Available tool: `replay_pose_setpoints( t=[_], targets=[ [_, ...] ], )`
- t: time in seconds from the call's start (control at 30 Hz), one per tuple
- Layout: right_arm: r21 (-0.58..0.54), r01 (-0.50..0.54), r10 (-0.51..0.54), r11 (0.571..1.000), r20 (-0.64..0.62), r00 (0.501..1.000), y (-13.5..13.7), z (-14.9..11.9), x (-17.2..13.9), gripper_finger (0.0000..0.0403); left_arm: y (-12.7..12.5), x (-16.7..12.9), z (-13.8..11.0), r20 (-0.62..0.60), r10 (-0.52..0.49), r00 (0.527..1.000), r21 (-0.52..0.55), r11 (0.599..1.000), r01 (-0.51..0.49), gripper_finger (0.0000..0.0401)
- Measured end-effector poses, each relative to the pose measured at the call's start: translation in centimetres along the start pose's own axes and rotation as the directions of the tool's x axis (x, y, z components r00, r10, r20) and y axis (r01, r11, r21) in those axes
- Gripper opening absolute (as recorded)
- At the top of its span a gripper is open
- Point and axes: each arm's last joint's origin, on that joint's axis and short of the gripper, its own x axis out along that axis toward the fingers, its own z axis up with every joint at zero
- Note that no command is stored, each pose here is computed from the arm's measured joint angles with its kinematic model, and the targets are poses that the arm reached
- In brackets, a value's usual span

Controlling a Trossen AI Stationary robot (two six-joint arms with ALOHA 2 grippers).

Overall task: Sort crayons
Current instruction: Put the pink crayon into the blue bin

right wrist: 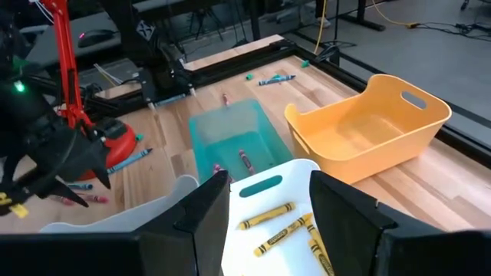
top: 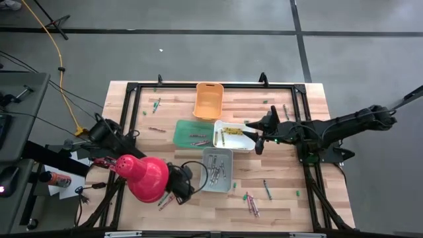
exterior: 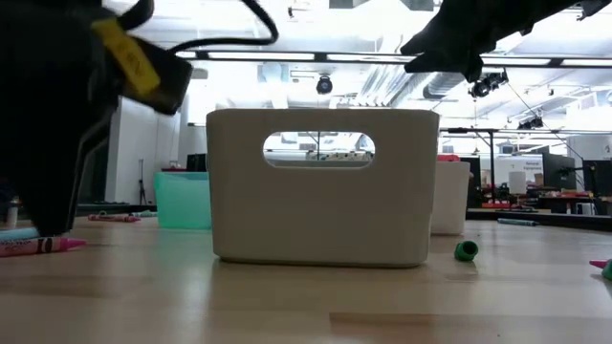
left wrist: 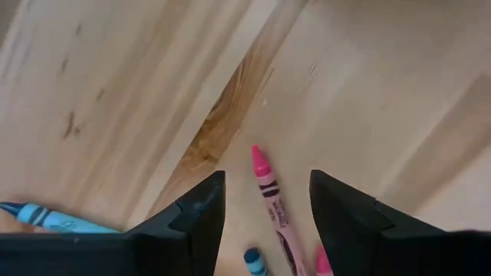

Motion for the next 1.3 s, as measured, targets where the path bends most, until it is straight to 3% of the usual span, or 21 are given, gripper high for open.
replay_pose_setpoints(
  t=[0.43, 0.77, 1.3],
  targets=[
    [0.002, -0.002, 0.002, 1.0, 0.008, 1.0, 0.0, 0.1, 0.0, 0.0177, -0.1, 2.3, -0.3, -0.043, 0.084, 0.996, 0.032, 0.996, -0.082, 0.0162],
    [0.003, -0.003, 0.003, 1.0, 0.009, 1.0, 0.0, 0.1, 0.0, 0.0177, 0.3, 2.2, 0.2, -0.089, 0.107, 0.99, 0.074, 0.992, -0.1, 0.001],
    [0.003, -0.003, 0.003, 1.0, 0.009, 1.0, 0.0, 0.1, 0.0, 0.0177, -1.7, -1.0, 2.4, 0.002, 0.094, 0.996, 0.269, 0.959, -0.091, 0.0]
  ],
)
